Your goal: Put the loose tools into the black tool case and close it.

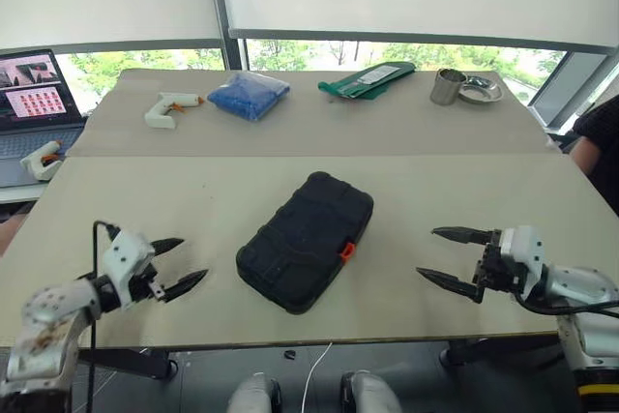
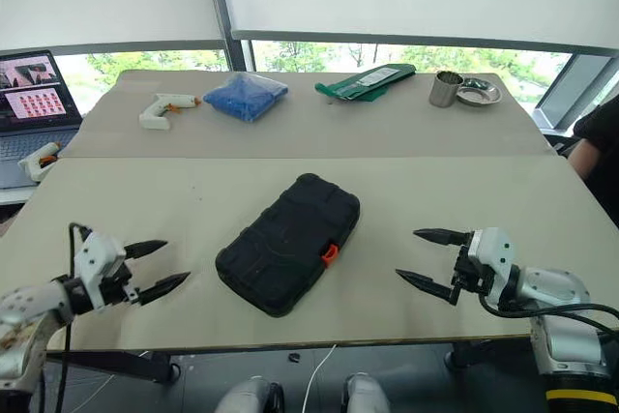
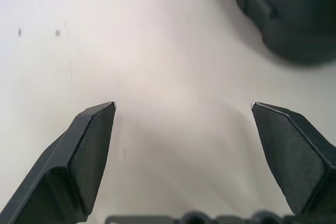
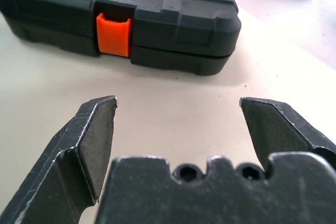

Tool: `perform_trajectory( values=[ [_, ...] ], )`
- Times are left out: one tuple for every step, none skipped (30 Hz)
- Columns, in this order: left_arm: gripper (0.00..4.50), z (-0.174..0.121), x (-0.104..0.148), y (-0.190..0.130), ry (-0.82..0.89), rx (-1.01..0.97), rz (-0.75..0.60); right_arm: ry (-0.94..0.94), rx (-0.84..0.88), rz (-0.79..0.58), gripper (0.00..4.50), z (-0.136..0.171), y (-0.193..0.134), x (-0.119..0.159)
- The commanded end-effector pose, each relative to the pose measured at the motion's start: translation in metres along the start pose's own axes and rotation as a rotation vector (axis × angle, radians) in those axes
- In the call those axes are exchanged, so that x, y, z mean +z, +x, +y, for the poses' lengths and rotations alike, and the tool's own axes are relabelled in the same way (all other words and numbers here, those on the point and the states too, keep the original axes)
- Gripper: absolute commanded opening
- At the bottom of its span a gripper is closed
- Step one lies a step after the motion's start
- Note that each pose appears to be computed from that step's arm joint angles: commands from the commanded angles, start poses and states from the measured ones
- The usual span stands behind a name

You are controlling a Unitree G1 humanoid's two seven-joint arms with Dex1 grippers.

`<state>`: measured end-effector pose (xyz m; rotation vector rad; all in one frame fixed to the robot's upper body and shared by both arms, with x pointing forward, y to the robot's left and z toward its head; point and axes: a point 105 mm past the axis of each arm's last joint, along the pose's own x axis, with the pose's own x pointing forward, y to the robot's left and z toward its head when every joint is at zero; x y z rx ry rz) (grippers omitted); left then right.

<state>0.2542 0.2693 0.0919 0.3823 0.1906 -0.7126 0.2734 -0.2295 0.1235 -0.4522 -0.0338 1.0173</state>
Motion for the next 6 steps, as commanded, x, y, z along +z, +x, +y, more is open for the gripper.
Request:
perform_trajectory(
  values=[
    [4.46, 0.003, 0.002, -0.010, 0.128, 0.038, -0.004, -0.060, -0.005, 0.033, 4.36, -0.006, -0.007, -0.004],
    [4.46, 0.003, 0.001, -0.011, 0.145, 0.050, 0.000, -0.061, -0.006, 0.035, 4.36, -0.007, -0.006, -0.006],
    [4.46, 0.004, 0.000, -0.011, 0.158, 0.068, -0.004, -0.061, -0.004, 0.038, 4.36, -0.007, -0.005, -0.008],
    [4.46, 0.005, 0.001, -0.010, 0.164, 0.080, -0.008, -0.061, -0.001, 0.043, 4.36, -0.008, -0.005, -0.010],
    [4.46, 0.006, 0.001, -0.010, 0.164, 0.088, -0.014, -0.060, 0.001, 0.047, 4.36, -0.008, -0.004, -0.012],
    [4.46, 0.007, 0.001, -0.010, 0.167, 0.099, -0.016, -0.059, 0.000, 0.051, 4.36, -0.008, -0.004, -0.014]
  ],
)
